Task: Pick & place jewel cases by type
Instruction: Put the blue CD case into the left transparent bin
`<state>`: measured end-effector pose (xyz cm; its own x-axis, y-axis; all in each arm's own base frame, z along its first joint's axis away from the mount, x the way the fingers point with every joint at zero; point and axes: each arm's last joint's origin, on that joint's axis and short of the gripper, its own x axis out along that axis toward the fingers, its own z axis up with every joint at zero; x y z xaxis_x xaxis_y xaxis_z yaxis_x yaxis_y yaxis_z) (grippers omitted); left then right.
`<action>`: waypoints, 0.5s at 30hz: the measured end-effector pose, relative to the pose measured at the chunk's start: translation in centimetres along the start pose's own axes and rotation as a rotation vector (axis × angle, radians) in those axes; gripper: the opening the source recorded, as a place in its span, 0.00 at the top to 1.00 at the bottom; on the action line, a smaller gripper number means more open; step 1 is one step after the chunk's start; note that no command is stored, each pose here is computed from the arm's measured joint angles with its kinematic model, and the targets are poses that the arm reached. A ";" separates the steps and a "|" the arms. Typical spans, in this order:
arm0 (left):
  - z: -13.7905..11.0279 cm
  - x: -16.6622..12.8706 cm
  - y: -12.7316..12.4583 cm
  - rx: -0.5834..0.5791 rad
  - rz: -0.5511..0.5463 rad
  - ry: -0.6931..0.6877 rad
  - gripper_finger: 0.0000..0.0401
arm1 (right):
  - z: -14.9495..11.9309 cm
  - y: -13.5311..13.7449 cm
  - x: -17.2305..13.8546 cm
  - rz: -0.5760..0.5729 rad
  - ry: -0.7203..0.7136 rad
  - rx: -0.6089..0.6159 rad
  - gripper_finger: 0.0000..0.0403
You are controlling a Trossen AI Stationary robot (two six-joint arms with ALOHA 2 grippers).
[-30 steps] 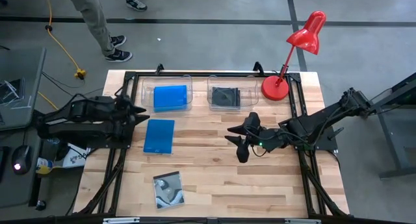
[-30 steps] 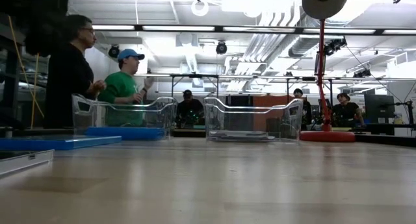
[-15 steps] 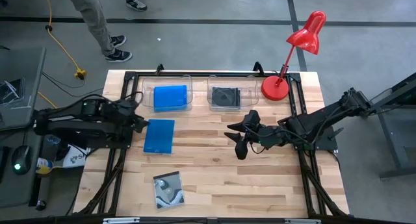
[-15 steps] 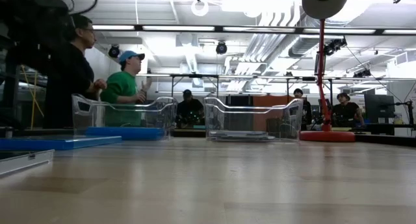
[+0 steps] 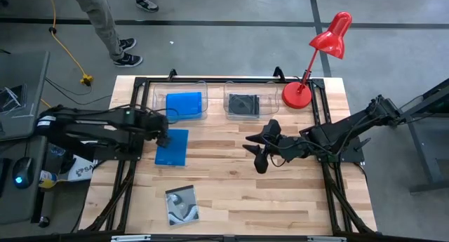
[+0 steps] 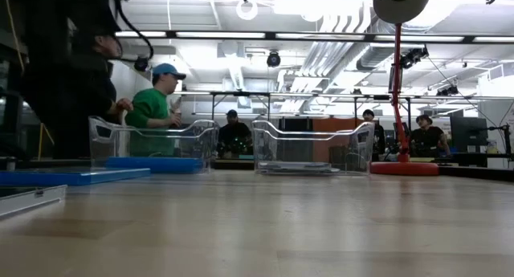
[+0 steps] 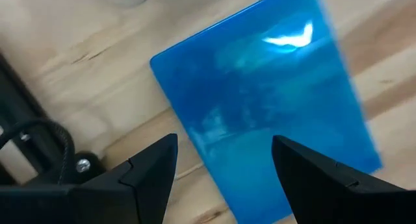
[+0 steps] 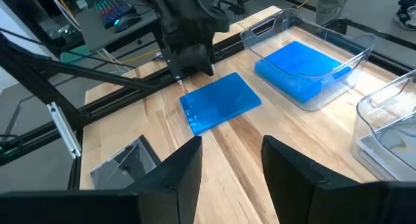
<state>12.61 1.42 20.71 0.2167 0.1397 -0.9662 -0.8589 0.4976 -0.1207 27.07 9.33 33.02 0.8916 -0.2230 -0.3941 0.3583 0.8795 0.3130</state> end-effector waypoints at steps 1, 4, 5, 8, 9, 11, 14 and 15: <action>0.1 0.4 -0.2 -0.007 0.022 0.016 0.38 | 0.0 0.0 0.0 0.005 0.005 -0.001 0.65; 0.3 1.3 -0.7 -0.030 0.078 0.060 0.38 | -0.1 0.0 0.0 0.018 0.017 -0.002 0.65; 0.3 1.6 -0.8 -0.042 0.092 0.070 0.38 | -0.1 0.0 0.0 0.021 0.020 -0.003 0.65; 0.4 2.3 -1.2 -0.091 0.123 0.104 0.38 | -0.1 0.0 0.0 0.023 0.022 -0.003 0.65; 0.4 2.5 -1.3 -0.105 0.128 0.116 0.38 | -0.1 0.1 0.0 0.023 0.021 -0.003 0.65; 0.5 2.8 -1.5 -0.130 0.135 0.124 0.38 | -0.1 0.1 0.0 0.023 0.021 -0.003 0.65; 0.7 3.2 -1.8 -0.168 0.128 0.127 0.38 | -0.1 0.1 0.0 0.025 0.023 -0.003 0.65; 0.7 3.2 -1.9 -0.182 0.122 0.122 0.38 | -0.1 0.1 0.0 0.027 0.024 -0.005 0.65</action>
<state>15.30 1.52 18.01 0.0581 0.0794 -0.9951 -0.9472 0.3191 -0.0298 27.06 9.43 32.95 0.8939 -0.1893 -0.4064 0.3331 0.8871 0.3195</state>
